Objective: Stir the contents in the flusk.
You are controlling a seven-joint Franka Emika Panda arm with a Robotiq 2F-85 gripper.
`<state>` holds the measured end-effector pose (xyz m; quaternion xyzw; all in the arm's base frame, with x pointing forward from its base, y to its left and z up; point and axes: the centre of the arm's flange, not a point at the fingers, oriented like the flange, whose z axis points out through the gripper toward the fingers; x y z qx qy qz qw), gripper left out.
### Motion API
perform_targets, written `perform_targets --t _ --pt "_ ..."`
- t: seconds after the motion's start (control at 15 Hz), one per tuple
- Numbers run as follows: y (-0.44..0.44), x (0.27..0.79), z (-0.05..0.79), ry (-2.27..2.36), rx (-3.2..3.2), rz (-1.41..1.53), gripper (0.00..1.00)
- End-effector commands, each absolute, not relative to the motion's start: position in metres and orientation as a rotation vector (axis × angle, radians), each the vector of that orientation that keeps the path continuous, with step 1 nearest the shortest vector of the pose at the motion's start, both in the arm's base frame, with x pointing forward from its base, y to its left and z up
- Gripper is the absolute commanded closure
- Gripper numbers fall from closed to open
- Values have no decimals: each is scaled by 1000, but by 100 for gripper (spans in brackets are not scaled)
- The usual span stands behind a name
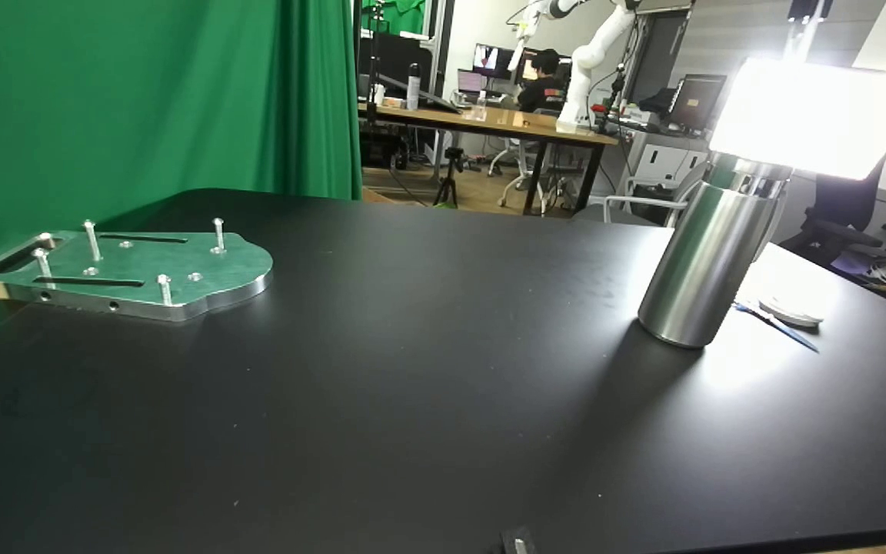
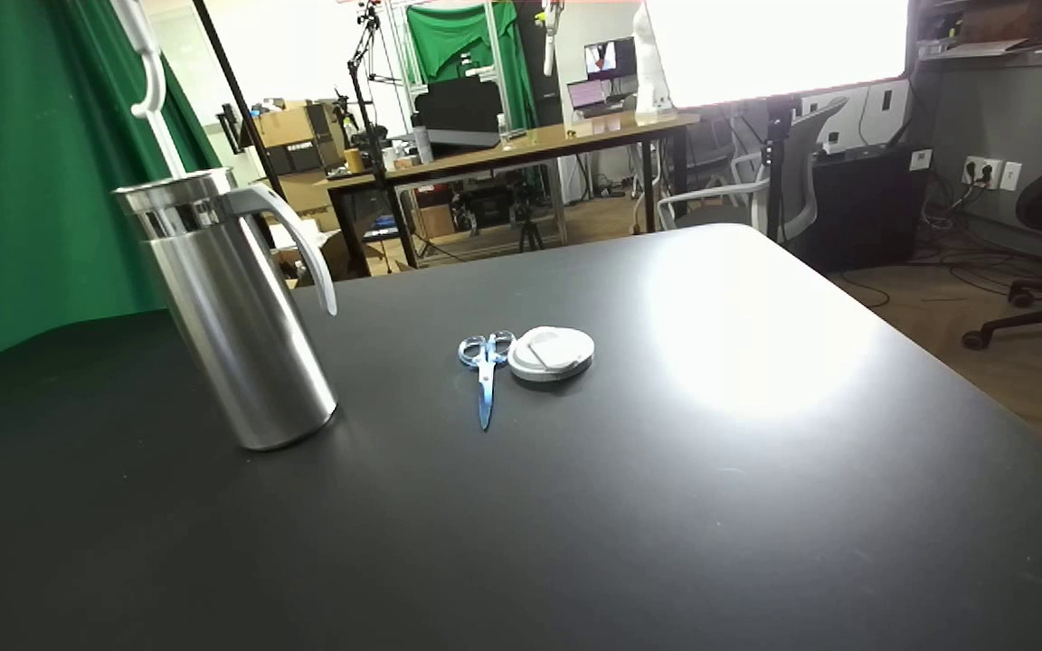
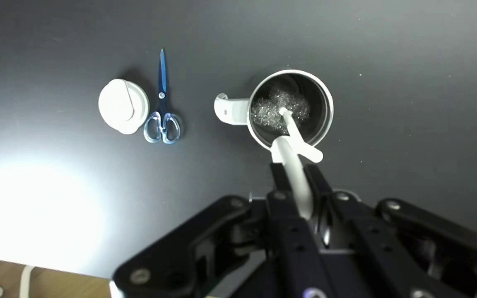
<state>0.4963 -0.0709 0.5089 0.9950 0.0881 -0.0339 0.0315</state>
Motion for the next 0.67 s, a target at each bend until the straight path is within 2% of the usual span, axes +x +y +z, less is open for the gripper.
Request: perform_targets --t 0.0,0.4,0.6 --pt "-72 495 500 266 3080 -121 96" --pt "-47 506 409 302 3065 -340 96" --pt "-49 509 418 314 3055 -331 96"
